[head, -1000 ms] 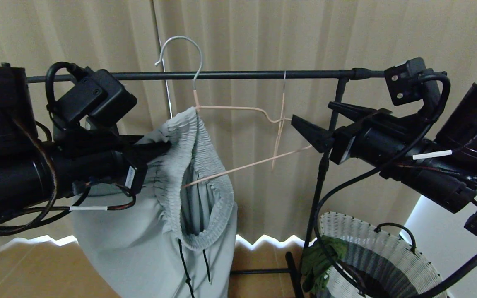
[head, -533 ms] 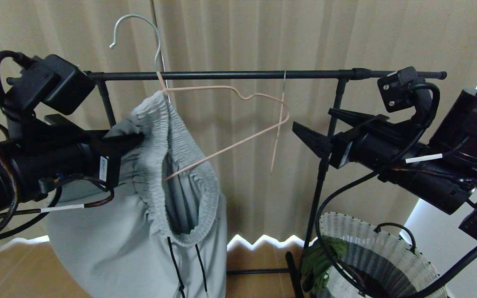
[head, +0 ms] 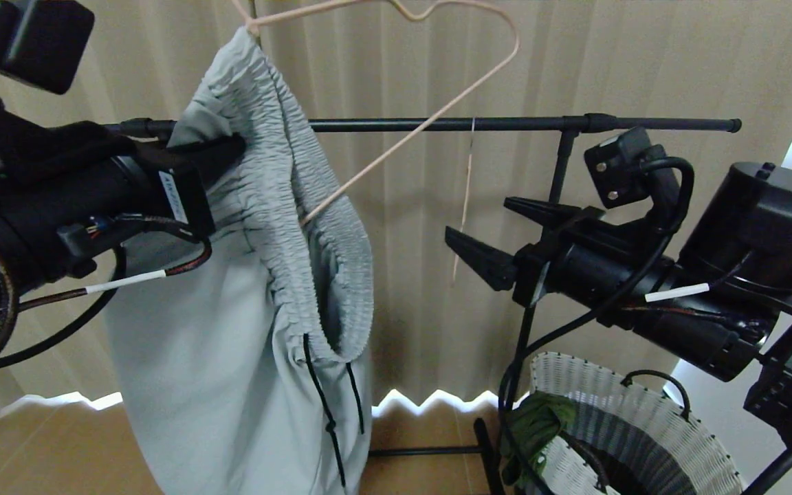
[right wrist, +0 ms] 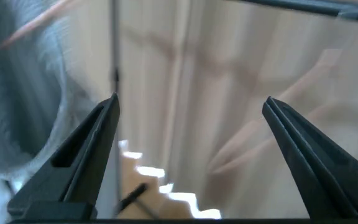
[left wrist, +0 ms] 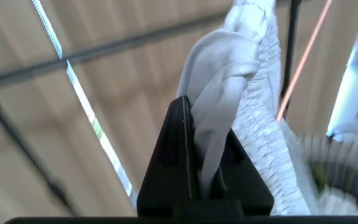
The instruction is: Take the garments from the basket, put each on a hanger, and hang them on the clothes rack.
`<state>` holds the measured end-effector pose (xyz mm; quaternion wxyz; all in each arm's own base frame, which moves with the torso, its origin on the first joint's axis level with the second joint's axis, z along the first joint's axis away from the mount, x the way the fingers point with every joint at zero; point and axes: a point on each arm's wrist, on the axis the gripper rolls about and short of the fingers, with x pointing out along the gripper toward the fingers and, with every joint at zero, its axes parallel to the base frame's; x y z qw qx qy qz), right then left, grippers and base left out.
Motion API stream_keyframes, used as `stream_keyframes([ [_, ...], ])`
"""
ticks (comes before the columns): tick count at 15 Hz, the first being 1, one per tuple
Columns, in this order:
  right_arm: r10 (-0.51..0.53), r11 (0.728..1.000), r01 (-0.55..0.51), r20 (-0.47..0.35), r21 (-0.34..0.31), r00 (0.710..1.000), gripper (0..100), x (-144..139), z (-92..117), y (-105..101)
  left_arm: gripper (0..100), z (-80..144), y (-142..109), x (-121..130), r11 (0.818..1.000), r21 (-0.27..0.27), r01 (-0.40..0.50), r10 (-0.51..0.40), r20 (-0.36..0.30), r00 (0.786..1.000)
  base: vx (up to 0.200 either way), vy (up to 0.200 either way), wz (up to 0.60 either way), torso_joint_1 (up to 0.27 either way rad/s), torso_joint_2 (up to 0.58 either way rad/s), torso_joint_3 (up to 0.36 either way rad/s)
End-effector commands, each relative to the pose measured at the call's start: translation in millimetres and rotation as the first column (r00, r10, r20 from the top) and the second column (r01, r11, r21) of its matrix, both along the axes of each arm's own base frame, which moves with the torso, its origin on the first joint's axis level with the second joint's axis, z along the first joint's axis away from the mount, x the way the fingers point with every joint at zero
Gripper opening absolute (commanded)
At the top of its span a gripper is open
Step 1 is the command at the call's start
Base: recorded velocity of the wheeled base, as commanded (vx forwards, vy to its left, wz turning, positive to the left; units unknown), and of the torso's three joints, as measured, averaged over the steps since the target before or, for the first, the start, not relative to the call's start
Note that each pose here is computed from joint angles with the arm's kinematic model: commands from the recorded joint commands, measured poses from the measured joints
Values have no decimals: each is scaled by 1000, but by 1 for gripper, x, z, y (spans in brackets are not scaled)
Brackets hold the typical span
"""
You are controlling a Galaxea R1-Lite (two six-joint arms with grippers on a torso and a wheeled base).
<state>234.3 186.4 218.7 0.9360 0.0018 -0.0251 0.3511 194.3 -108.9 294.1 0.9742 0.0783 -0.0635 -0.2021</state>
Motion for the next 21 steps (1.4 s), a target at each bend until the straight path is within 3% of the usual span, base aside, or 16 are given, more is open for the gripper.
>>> stream_keyframes([
  [1,58,998,-58,-11,-9,998,100,-5,-5,18,0,-3,-10,7,1000,9,22,-22,-12,1000,0,0,0,0,0,0],
  [7,107,994,-107,-33,-24,994,100,-14,-8,31,0,1,-25,13,998,10,62,-62,-3,998,0,0,0,0,0,0],
  [12,106,991,-113,-95,-74,990,100,-6,-31,41,0,4,-34,7,994,6,106,-106,3,994,0,0,0,0,0,0],
  [15,72,994,-80,-100,-77,992,100,1,-34,35,0,8,-31,3,995,7,103,-103,22,994,0,0,0,0,0,0],
  [16,63,994,-71,-104,-80,993,0,1,-35,31,0,8,-29,2,995,7,101,-102,26,994,0,0,0,0,0,0],
  [19,24,997,-31,-97,-74,995,0,4,-32,18,0,8,-27,0,995,11,96,-97,27,995,0,0,0,0,0,0],
  [21,-3,998,-2,-80,-63,997,0,4,-25,7,0,2,-25,-1,995,52,88,-90,26,996,0,0,0,0,0,0],
])
